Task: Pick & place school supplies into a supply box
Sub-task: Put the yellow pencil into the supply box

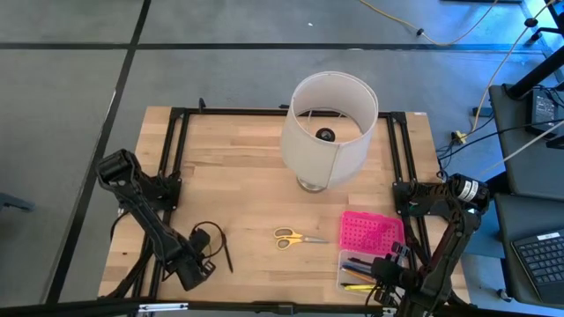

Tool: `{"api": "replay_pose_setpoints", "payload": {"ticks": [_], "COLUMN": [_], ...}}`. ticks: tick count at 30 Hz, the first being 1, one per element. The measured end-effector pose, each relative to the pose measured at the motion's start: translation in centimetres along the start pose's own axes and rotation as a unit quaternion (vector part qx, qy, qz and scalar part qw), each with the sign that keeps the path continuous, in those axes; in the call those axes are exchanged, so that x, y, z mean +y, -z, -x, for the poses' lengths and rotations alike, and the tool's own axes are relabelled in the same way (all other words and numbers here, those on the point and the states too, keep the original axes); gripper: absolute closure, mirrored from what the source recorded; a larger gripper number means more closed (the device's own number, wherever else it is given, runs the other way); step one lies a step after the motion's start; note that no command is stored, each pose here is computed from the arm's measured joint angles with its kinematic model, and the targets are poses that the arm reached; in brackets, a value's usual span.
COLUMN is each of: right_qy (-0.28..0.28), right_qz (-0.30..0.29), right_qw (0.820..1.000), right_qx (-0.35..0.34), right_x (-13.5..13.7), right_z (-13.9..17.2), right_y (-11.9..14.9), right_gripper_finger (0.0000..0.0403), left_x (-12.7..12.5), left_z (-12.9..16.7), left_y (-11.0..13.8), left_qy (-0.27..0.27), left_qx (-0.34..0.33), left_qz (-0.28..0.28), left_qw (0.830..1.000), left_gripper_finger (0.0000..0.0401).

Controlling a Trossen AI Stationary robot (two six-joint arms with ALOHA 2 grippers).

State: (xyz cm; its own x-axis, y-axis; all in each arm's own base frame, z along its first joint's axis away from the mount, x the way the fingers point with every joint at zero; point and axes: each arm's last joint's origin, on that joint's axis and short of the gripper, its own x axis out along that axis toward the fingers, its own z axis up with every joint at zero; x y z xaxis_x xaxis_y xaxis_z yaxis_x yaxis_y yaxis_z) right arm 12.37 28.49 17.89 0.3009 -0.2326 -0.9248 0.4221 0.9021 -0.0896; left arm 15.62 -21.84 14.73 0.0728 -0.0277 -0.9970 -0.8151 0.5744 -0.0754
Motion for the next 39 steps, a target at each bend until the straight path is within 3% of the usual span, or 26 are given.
{"api": "replay_pose_setpoints", "payload": {"ticks": [14, 22, 26, 30, 32, 35, 39], "right_qy": [0.005, 0.004, -0.007, -0.010, -0.011, -0.018, -0.021], "right_qz": [-0.013, -0.015, -0.022, -0.035, -0.035, -0.022, -0.007], "right_qw": [1.000, 1.000, 0.998, 0.994, 0.986, 0.961, 0.910], "right_qx": [0.000, -0.006, -0.052, -0.100, -0.160, -0.275, -0.415], "right_x": [0.0, 0.0, 0.2, 0.3, 0.4, 0.6, 1.0], "right_z": [-0.3, -0.3, -0.4, -0.6, -0.6, -0.3, 0.3], "right_y": [-0.8, -0.9, -1.3, -2.2, -2.8, -3.4, -4.0], "right_gripper_finger": [0.0240, 0.0240, 0.0240, 0.0240, 0.0240, 0.0240, 0.0240], "left_x": [-1.4, -4.7, -7.3, -9.8, -10.5, -11.3, -11.6], "left_z": [0.7, 3.5, 5.4, 7.0, 7.5, 8.3, 8.5], "left_y": [-1.5, -3.3, -5.0, -7.0, -7.9, -9.1, -10.2], "left_qy": [0.031, 0.108, 0.187, 0.274, 0.299, 0.324, 0.324], "left_qx": [-0.014, -0.093, -0.173, -0.242, -0.271, -0.306, -0.329], "left_qz": [-0.042, -0.089, -0.133, -0.196, -0.228, -0.264, -0.306], "left_qw": [0.999, 0.986, 0.958, 0.910, 0.886, 0.855, 0.832], "left_gripper_finger": [0.0390, 0.0387, 0.0387, 0.0386, 0.0386, 0.0386, 0.0386]}}
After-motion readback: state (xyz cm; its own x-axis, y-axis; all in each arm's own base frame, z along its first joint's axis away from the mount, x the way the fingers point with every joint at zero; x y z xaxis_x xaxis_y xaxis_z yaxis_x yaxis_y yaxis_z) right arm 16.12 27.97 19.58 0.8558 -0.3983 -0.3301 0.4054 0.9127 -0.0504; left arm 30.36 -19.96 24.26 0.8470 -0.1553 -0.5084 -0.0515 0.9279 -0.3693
